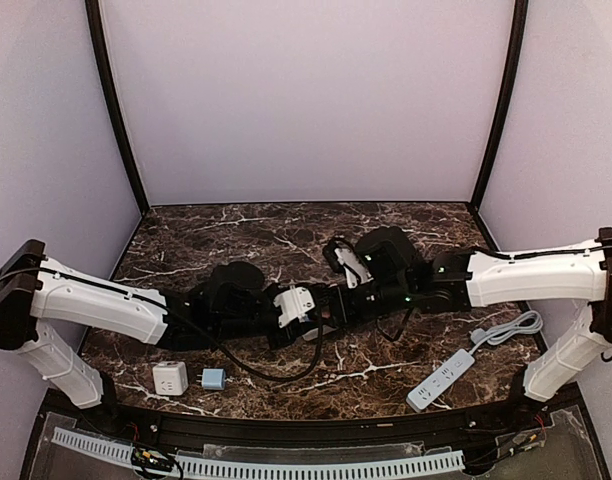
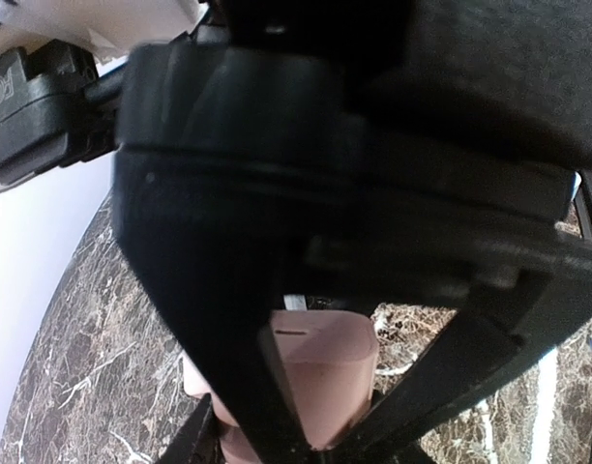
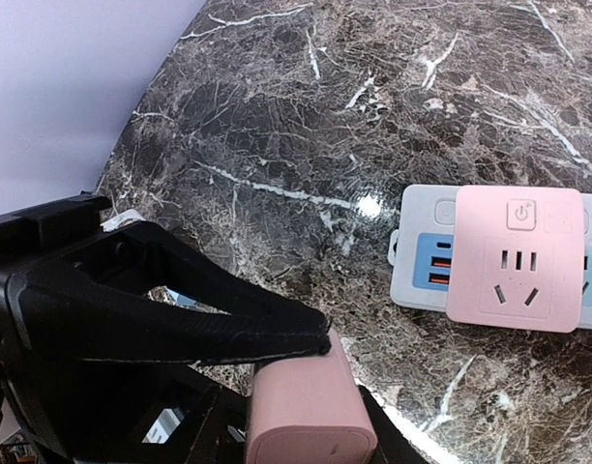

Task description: Insert the plug

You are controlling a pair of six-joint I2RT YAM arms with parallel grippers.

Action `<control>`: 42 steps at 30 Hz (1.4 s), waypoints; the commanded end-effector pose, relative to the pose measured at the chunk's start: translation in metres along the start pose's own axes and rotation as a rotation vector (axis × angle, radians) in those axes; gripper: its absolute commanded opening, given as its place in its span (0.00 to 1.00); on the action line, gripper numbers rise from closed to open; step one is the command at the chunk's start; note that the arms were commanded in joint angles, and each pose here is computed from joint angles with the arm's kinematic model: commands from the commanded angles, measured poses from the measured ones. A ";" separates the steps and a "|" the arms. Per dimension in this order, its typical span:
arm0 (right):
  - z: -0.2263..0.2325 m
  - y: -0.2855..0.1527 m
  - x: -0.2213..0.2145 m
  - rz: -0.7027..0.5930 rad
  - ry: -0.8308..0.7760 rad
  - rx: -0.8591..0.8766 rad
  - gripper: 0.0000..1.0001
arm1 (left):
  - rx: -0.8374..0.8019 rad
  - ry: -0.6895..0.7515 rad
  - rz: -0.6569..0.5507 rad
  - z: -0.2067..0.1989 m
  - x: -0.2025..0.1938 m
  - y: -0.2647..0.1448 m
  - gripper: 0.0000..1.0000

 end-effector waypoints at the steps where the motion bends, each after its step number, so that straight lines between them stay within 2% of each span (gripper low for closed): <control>1: 0.000 0.003 0.004 0.011 -0.021 -0.014 0.40 | 0.015 0.022 0.000 0.000 -0.003 0.002 0.01; 7: -0.005 0.007 0.012 -0.005 -0.021 -0.032 0.37 | -0.005 0.033 -0.003 -0.006 -0.006 0.003 0.01; 11: -0.006 0.012 0.012 0.010 -0.024 -0.030 0.23 | -0.002 0.044 0.003 -0.007 -0.008 0.005 0.01; 15: -0.008 0.014 0.011 0.029 -0.035 -0.029 0.02 | 0.010 0.053 0.011 -0.005 -0.011 0.008 0.05; 17: -0.009 0.014 0.011 0.035 -0.043 -0.032 0.00 | 0.019 0.054 0.013 -0.004 -0.012 0.009 0.15; 21: -0.018 0.011 0.016 0.046 -0.087 -0.070 0.00 | 0.038 0.051 0.002 -0.003 -0.014 0.008 0.48; 22: -0.020 0.008 0.021 0.038 -0.105 -0.084 0.00 | 0.049 0.049 0.003 -0.002 -0.016 0.007 0.80; 24: -0.029 -0.001 0.031 0.011 -0.128 -0.125 0.00 | 0.071 0.053 0.015 0.001 -0.019 0.007 0.96; 30: -0.052 -0.028 0.061 -0.062 -0.154 -0.202 0.00 | 0.126 0.042 0.046 0.010 -0.025 0.005 1.00; 34: -0.067 -0.047 0.071 -0.119 -0.144 -0.260 0.00 | 0.188 -0.016 0.033 0.020 -0.028 0.003 1.00; 42: -0.107 -0.094 0.083 -0.269 -0.097 -0.486 0.00 | 0.274 -0.342 0.083 0.043 -0.035 0.009 1.00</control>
Point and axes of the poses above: each gripper's point midway between its finger pads, its own y axis out along the fingers, its own z axis along the line the jaws close on, x = y × z, the point moved 1 cm from there along -y, back along the fingers, and after that the axes turned 2 degrees about y, right-handed, at the moved point
